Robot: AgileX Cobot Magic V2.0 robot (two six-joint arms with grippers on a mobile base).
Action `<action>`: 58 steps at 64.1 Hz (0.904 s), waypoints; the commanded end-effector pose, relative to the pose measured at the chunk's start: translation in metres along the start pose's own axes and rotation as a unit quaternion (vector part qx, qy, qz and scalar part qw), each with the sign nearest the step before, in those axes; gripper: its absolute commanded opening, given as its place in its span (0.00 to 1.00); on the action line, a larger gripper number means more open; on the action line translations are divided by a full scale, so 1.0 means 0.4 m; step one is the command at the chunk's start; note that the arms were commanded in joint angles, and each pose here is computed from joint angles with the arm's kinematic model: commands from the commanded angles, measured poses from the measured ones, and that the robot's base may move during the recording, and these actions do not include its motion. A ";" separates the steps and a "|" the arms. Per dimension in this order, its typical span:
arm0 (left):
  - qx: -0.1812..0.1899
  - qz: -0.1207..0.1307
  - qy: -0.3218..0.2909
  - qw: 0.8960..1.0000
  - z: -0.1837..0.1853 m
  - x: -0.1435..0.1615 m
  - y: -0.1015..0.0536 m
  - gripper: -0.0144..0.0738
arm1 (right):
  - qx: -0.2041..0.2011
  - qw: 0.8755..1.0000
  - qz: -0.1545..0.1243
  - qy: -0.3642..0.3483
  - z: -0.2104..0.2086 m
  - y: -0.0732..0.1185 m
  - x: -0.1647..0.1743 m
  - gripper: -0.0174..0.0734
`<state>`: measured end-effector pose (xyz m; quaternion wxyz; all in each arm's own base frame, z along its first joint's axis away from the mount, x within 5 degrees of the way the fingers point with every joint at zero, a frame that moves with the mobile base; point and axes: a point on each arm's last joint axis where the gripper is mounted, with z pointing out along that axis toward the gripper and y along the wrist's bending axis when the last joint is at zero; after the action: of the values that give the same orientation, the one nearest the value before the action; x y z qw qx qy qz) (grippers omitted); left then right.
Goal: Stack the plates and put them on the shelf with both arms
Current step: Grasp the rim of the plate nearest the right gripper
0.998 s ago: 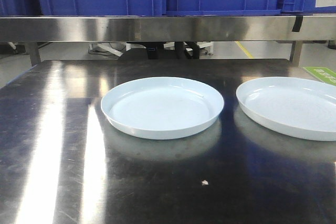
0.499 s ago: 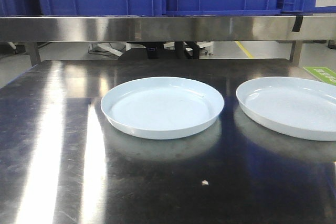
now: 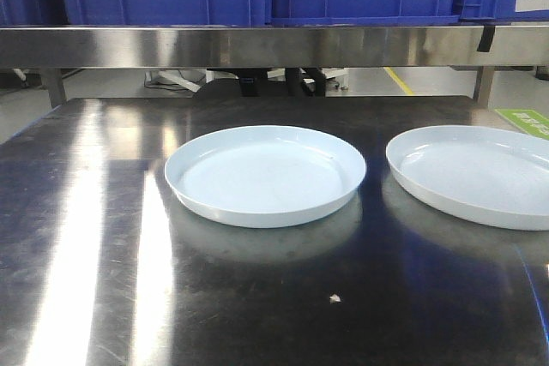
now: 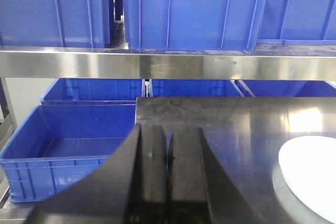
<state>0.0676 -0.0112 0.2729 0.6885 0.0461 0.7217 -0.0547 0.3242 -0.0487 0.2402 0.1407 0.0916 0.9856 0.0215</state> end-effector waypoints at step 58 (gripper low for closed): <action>-0.013 -0.012 -0.052 0.998 -0.004 -0.045 0.005 0.25 | -0.025 0.999 -0.021 0.018 0.035 0.053 -0.085 0.59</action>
<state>0.0676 -0.0112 0.2729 0.6885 0.0461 0.7217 -0.0547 0.3636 -0.0347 0.2119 0.0877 0.0702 0.9928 0.0406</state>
